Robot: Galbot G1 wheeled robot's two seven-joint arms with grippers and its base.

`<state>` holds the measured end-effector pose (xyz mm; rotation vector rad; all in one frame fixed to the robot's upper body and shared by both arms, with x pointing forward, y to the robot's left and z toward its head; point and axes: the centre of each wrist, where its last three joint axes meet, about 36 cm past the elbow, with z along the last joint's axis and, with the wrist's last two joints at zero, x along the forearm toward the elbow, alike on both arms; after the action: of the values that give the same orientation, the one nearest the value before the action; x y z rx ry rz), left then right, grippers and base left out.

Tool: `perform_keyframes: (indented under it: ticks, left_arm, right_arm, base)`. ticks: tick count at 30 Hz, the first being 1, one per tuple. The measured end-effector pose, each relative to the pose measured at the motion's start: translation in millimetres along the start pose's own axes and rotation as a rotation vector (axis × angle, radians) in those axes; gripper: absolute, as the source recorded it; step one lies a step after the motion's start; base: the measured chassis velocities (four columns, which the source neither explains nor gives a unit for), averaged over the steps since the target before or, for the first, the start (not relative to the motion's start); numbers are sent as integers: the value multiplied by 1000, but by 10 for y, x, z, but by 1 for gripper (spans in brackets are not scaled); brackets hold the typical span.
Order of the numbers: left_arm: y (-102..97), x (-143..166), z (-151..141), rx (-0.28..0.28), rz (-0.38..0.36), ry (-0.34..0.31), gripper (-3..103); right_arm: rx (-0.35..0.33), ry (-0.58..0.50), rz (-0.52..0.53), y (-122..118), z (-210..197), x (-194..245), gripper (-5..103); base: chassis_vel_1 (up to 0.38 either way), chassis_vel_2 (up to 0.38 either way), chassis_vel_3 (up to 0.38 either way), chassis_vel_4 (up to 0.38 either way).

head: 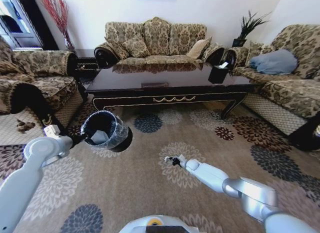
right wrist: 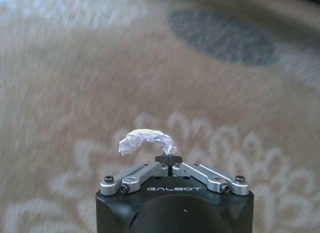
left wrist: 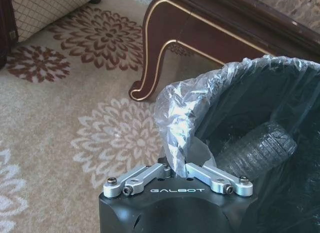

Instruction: Move to the front of the table and pick up the trash from the floor, then place it into the trash bin.

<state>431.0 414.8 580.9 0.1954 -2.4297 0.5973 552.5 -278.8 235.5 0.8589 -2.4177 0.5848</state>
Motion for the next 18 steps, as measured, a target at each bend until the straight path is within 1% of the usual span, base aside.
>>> perform_keyframes:
  ticks: [2, 4, 5, 7, 8, 9, 11, 12, 14, 15, 17, 18]
  left_arm:
    - [-33, -15, 74, -19, 0, 18, 0]
    - [-78, -31, 161, -41, -2, 42, 0]
    - [-78, -31, 161, -41, -2, 42, 0]
    - [-122, -47, 240, -55, 1, 67, 0]
    - [-122, -47, 240, -55, 1, 67, 0]
    - [-155, -73, 308, -67, 1, 89, 0]
    - [-192, -121, 397, -86, -3, 119, 0]
    - [-192, -121, 397, -86, -3, 119, 0]
    - [-228, -162, 474, -109, -6, 148, 0]
    - [-228, -162, 474, -109, -6, 148, 0]
    - [-266, -205, 555, -144, -13, 180, 0]
    - [-266, -205, 555, -144, -13, 180, 0]
  right_arm:
    - [-21, -75, 23, -75, -213, 119, 0]
    - [-37, -165, 49, -128, -514, 237, 0]
    - [-37, -165, 49, -128, -514, 237, 0]
    - [-31, -271, 65, -173, -845, 342, 0]
    - [-31, -271, 65, -173, -845, 342, 0]
    - [-12, -377, 73, -214, -1126, 439, 0]
    - [6, -519, 85, -235, -1515, 593, 0]
    - [6, -519, 85, -235, -1515, 593, 0]
    - [10, -612, 92, -248, -1804, 739, 0]
    - [10, -612, 92, -248, -1804, 739, 0]
    - [32, -711, 90, -236, -2081, 870, 0]
    - [32, -711, 90, -236, -2081, 870, 0]
  base:
    - [0, 0, 0, 0]
    - [0, 0, 0, 0]
    - [0, 0, 0, 0]
    - [0, 0, 0, 0]
    - [0, 0, 0, 0]
    - [0, 0, 0, 0]
    - [0, 0, 0, 0]
    - [0, 0, 0, 0]
    - [0, 0, 0, 0]
    - [0, 0, 0, 0]
    - [0, 0, 0, 0]
    - [0, 0, 0, 0]
